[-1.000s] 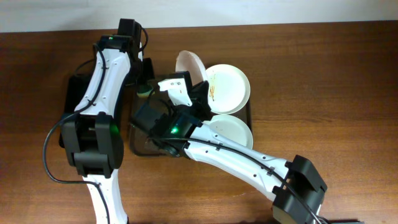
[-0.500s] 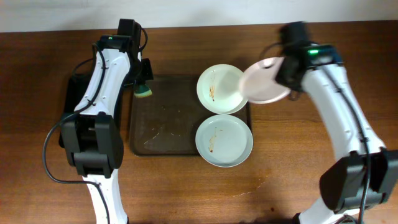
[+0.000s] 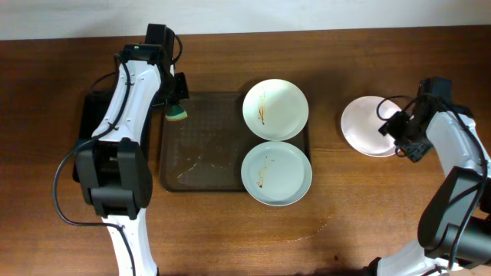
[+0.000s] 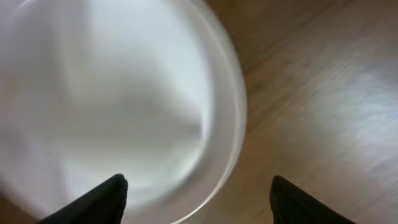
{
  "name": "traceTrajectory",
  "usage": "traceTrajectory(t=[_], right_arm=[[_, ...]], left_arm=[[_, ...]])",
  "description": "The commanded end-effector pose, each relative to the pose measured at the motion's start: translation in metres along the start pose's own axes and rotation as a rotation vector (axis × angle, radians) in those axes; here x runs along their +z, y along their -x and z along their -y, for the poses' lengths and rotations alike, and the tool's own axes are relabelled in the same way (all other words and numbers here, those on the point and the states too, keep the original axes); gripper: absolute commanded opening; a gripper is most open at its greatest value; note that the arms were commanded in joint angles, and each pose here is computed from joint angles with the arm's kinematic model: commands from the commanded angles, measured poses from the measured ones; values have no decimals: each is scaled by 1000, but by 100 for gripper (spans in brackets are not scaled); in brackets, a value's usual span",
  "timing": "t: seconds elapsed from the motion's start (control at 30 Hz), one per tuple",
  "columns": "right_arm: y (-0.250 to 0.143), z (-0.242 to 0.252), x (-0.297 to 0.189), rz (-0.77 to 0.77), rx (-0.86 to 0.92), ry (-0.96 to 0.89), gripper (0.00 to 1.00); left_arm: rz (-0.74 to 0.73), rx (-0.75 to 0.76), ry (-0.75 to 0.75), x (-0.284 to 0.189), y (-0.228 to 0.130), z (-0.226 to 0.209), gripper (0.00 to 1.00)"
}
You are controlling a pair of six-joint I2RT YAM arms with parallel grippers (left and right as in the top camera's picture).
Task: Clean dirty plates on tray and stack at the side
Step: 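Carry the plate right and set it on the table, then grip the bottom plate rim with the right gripper and pull it left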
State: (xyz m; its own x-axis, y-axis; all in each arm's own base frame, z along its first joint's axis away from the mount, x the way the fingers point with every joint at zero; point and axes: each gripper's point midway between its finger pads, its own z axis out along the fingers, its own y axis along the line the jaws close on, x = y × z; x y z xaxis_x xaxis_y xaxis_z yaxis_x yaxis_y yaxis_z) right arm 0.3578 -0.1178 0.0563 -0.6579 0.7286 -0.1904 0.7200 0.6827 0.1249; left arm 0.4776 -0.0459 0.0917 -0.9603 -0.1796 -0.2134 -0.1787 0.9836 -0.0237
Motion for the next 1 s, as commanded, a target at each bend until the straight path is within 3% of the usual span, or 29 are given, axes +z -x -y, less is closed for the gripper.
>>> traceTrajectory(t=[0.0,0.17,0.3,0.4,0.53,0.77,0.87,0.97], right_arm=[[-10,-65,-54,-38,-182,281,73],[-105,-92,-64,-253,-392,244,70],[-177,-85,-32,-373,-515,166,57],[-207,-85,-10,-376,-539,142,49],[-224,-87,1,-355,-605,127,39],[-244,-84,-1,-393,-649,102,4],[-263,-91,-7,-420,-705,117,4],[-280,-129,-26,-389,-751,197,4]], left_arm=[[-9,12,14,5,-1,-3,1],[-26,13,19,4,-6,-4,1],[-25,12,19,4,-5,-4,1],[-25,13,19,4,-5,-4,1],[-26,13,19,4,-5,-4,1],[-26,13,19,4,-6,-4,1],[-26,12,19,4,-5,-4,1],[-26,12,19,4,-5,-4,1]])
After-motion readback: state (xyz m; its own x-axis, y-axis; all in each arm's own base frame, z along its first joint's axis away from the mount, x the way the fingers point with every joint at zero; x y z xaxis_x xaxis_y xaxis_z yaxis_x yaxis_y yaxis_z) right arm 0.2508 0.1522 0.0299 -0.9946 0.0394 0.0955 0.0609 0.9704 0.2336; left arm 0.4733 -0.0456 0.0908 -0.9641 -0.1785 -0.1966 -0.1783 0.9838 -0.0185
